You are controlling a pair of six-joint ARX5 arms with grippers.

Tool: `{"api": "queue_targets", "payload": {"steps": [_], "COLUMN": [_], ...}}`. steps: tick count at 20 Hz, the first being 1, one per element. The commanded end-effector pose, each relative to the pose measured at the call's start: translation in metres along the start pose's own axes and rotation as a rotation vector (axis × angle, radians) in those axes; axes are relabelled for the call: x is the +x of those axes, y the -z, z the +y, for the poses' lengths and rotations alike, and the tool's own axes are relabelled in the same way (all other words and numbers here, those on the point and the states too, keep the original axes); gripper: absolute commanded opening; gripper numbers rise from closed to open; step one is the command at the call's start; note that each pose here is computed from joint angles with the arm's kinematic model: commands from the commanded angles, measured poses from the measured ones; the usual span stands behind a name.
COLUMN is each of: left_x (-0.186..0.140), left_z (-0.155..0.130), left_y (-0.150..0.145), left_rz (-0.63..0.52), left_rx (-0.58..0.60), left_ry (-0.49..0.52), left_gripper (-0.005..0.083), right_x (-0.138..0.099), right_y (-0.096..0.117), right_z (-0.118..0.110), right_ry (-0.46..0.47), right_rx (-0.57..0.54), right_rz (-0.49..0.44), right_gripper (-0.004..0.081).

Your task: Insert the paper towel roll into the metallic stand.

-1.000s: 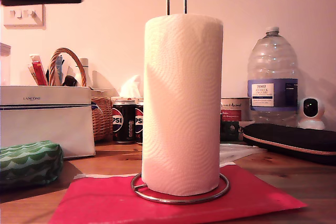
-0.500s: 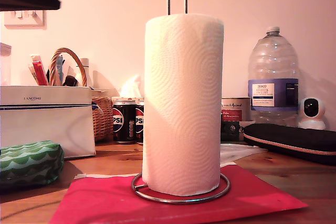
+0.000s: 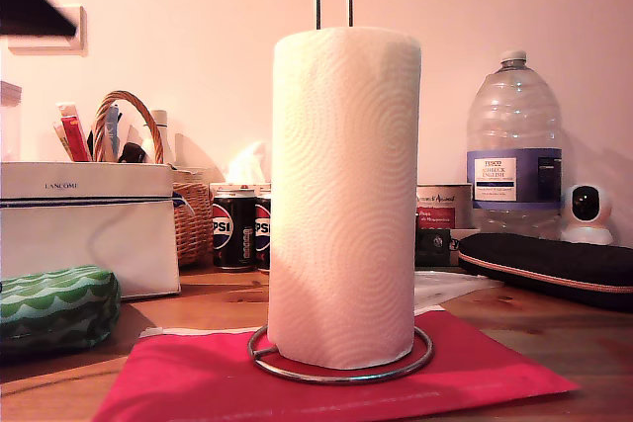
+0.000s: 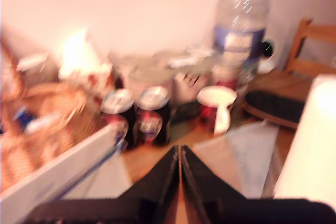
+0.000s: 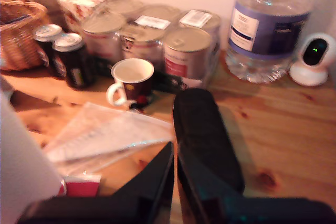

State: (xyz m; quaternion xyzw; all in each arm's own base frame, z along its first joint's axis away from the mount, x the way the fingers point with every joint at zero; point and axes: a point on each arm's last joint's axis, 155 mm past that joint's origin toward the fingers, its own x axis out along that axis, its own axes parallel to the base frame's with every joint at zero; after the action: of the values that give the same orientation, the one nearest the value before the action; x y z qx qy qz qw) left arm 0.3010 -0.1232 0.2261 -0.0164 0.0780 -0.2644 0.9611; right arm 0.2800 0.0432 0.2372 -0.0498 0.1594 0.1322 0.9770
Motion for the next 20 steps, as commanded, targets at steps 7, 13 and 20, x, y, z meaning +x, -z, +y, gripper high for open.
{"api": "queue_targets", "payload": {"steps": [7,13,20], "left_x": [-0.012,-0.029,-0.04], "left_z": [-0.011,-0.035,-0.047], "left_y": [0.018,0.026,0.058], "left_rz": [-0.002,0.004,0.133], "left_rx": [-0.006,-0.003,-0.092], "left_ry": [0.03,0.093,0.128], "left_gripper": [-0.0024,-0.0024,-0.0024], "right_x": [-0.02,-0.043,-0.043], "right_y": [0.033,0.034,0.064], "right_z": [0.001,0.008,0.012], "right_ry": [0.057,0.058,0.049], "right_rx": [0.05,0.045,0.07], "right_rz": [-0.079,-0.116,-0.006], "right_gripper": [-0.001,-0.001,-0.001]}}
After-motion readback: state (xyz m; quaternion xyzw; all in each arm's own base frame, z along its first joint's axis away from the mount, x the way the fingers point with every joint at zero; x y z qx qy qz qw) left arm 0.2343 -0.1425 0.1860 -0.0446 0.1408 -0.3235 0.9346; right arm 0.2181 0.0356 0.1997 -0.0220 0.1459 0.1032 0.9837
